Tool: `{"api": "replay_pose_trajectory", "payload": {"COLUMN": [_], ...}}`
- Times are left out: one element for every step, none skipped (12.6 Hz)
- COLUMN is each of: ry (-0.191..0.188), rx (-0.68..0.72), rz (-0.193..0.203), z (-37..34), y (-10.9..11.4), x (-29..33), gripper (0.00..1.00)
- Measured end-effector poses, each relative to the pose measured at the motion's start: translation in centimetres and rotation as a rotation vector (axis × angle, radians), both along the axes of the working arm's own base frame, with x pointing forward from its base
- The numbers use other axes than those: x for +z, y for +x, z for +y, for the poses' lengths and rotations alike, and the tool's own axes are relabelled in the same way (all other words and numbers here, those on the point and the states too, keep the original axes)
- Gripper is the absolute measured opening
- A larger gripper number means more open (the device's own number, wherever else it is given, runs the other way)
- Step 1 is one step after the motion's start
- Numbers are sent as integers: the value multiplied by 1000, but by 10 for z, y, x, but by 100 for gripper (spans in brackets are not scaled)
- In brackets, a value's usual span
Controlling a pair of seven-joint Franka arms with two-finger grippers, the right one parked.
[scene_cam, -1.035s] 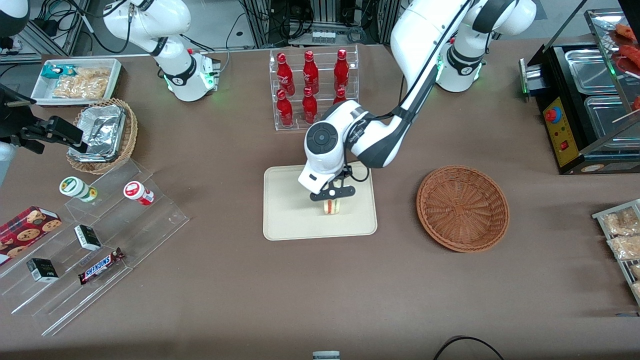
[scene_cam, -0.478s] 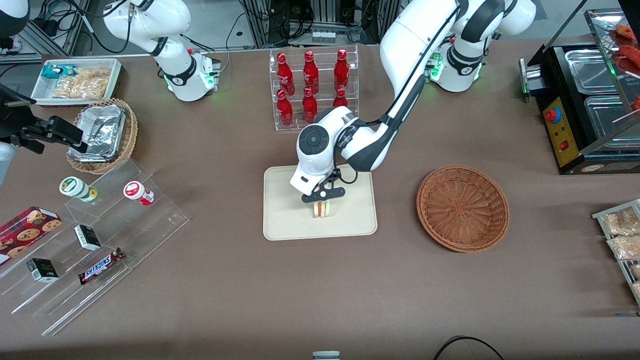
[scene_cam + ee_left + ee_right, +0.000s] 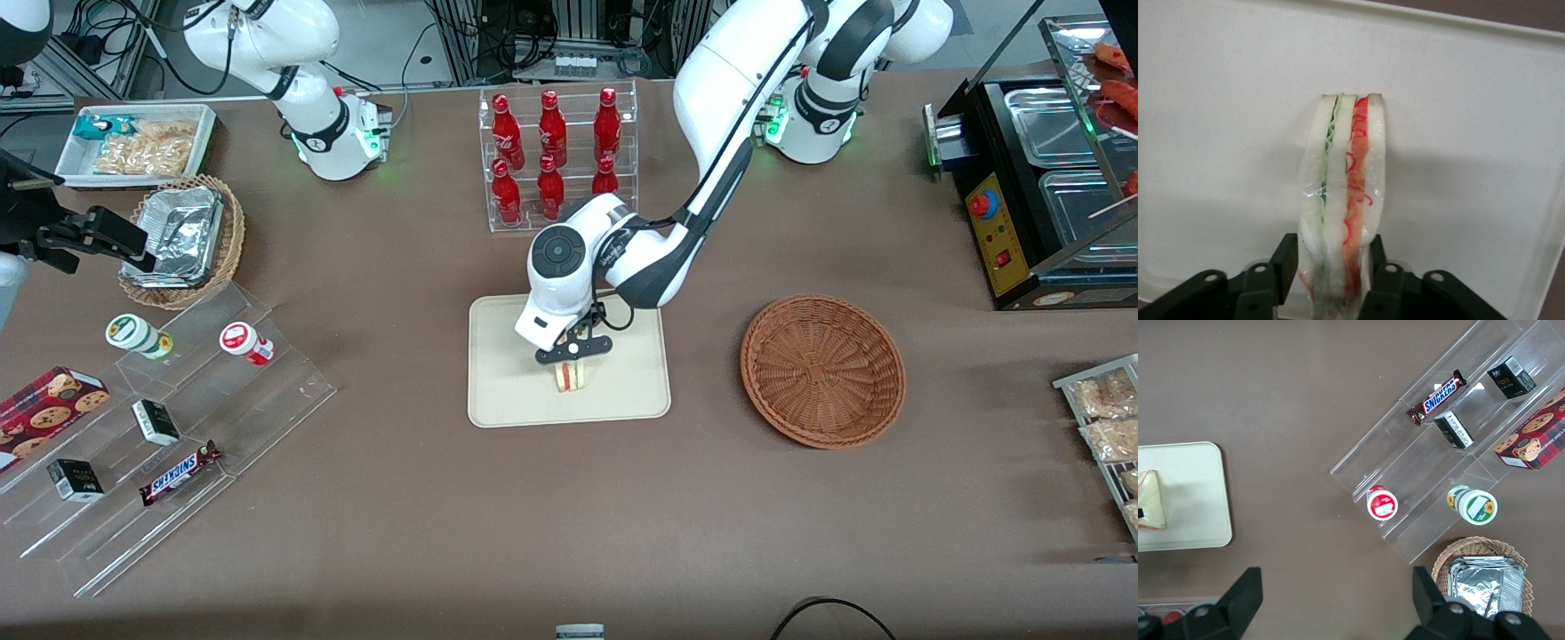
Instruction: Place sandwich from basket to tray
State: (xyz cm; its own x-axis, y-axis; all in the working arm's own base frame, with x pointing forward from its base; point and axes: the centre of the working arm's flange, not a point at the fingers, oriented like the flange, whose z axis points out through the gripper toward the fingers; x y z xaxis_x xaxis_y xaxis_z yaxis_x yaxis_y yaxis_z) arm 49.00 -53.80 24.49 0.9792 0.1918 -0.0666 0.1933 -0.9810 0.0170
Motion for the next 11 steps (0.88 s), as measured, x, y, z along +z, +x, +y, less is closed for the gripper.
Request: {"api": "replay_pose_trajectory", "payload": {"ry": [-12, -23, -25, -23, -15, -5, 12, 42, 81, 121, 148], "rx": [2, 5, 7, 11, 15, 20, 31, 51, 79, 111, 146], "rz": [-11, -23, -27, -29, -27, -24, -22, -12, 5, 30, 53], "z": [-2, -4, -3, 0, 5, 12, 21, 36, 55, 77, 100], "y": [2, 4, 6, 6, 7, 8, 12, 18, 26, 35, 47], "x": [9, 24, 40, 57, 75, 92, 107, 118, 126, 134, 140], "gripper": [66, 77, 89, 99, 100, 100, 100, 100, 100, 100, 100]}}
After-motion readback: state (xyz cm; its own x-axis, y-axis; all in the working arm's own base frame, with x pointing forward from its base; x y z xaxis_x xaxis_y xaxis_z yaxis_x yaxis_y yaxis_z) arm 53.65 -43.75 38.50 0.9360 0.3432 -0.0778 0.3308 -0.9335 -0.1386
